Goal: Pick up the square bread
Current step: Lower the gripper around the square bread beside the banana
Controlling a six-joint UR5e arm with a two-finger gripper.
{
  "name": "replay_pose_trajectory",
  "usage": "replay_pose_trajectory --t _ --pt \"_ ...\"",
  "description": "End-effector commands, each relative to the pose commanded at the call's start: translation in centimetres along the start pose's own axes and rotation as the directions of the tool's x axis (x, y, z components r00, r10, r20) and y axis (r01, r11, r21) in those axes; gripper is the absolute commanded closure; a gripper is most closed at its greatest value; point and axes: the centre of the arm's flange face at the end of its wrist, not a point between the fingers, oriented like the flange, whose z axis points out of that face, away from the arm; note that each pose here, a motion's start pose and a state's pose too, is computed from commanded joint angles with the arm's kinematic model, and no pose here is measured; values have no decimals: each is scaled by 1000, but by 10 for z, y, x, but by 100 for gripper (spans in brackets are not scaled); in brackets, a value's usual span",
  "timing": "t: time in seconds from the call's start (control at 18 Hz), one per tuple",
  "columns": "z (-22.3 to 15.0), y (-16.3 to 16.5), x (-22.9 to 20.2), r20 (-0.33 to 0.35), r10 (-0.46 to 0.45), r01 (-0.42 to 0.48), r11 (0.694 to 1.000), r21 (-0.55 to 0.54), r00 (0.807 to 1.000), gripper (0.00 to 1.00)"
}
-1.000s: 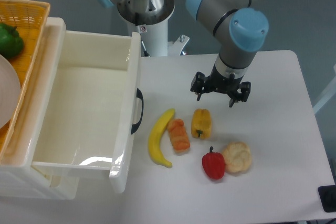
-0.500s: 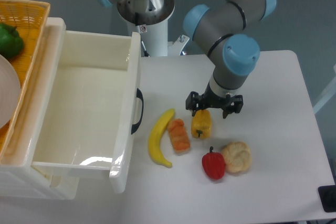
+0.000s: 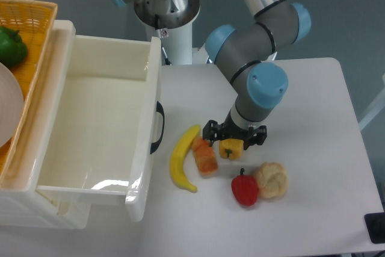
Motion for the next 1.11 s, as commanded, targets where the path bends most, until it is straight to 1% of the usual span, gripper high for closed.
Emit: replay_pose_trajectory --t 0.22,0.56,0.89,1.11 --pt "17 -10 9 3 -24 24 1000 0 1000 0" --pt "35 -11 24 -11 -4 3 1000 -30 1000 0" --pt "52 -10 27 -22 0 -1 998 -57 1000 0" --pt "54 -10 25 -20 0 -1 998 -58 1000 0"
